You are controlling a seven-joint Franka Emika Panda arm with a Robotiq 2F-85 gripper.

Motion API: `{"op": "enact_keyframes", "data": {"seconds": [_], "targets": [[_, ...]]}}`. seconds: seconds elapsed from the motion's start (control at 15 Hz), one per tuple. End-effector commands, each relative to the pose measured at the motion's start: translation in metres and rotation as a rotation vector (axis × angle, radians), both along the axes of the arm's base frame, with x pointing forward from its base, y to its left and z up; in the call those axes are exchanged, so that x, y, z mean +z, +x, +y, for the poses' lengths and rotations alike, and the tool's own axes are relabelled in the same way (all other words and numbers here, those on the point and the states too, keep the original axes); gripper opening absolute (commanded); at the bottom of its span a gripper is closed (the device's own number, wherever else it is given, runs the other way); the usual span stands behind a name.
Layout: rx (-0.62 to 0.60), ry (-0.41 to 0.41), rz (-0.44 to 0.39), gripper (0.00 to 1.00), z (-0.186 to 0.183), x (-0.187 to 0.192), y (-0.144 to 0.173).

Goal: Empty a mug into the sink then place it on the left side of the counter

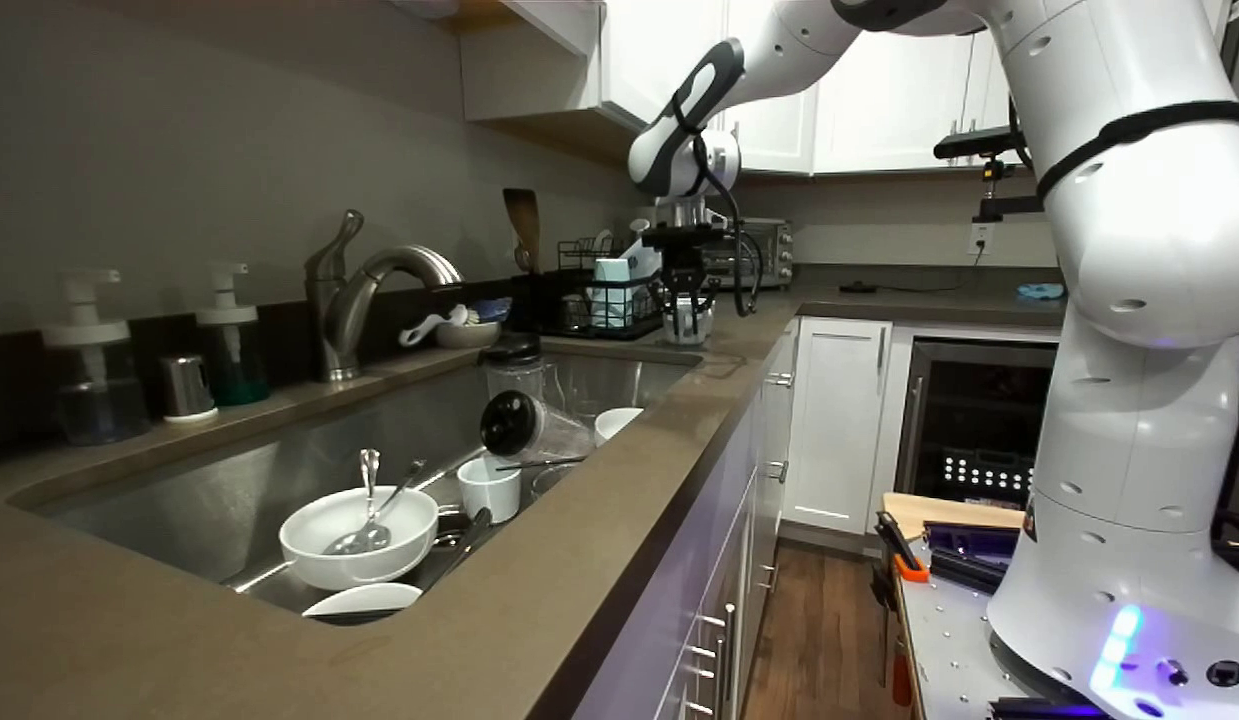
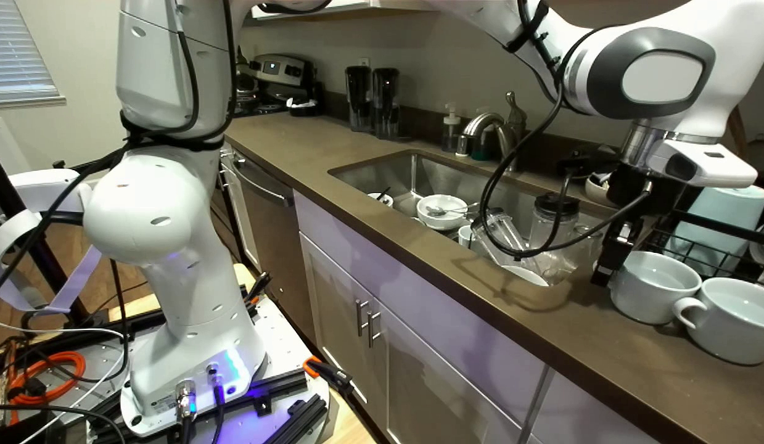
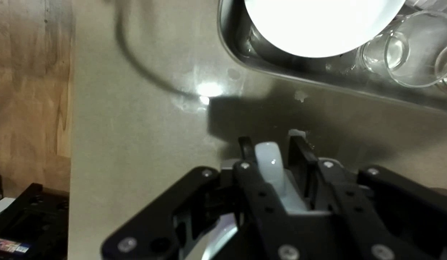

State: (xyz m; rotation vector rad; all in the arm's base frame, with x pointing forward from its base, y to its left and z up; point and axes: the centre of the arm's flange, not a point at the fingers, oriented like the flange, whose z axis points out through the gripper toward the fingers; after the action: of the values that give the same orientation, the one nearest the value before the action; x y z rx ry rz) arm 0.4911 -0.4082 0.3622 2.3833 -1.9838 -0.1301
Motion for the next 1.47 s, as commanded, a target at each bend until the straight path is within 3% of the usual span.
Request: {"op": "enact_keyframes", "data": {"seconds": [0.0, 0.07, 0.6, 1.4], "targets": [[0.003, 0.017, -0.005, 0.06, 0.002, 0.003, -0.008], [0.004, 0.017, -0.006, 0.02, 0.002, 0.003, -0.007], [0.024, 0.012, -0.002, 0.04, 0.02, 0.011, -0.013], [0.178, 0.032, 0.011, 0.04, 0.104, 0.051, -0.04]]}}
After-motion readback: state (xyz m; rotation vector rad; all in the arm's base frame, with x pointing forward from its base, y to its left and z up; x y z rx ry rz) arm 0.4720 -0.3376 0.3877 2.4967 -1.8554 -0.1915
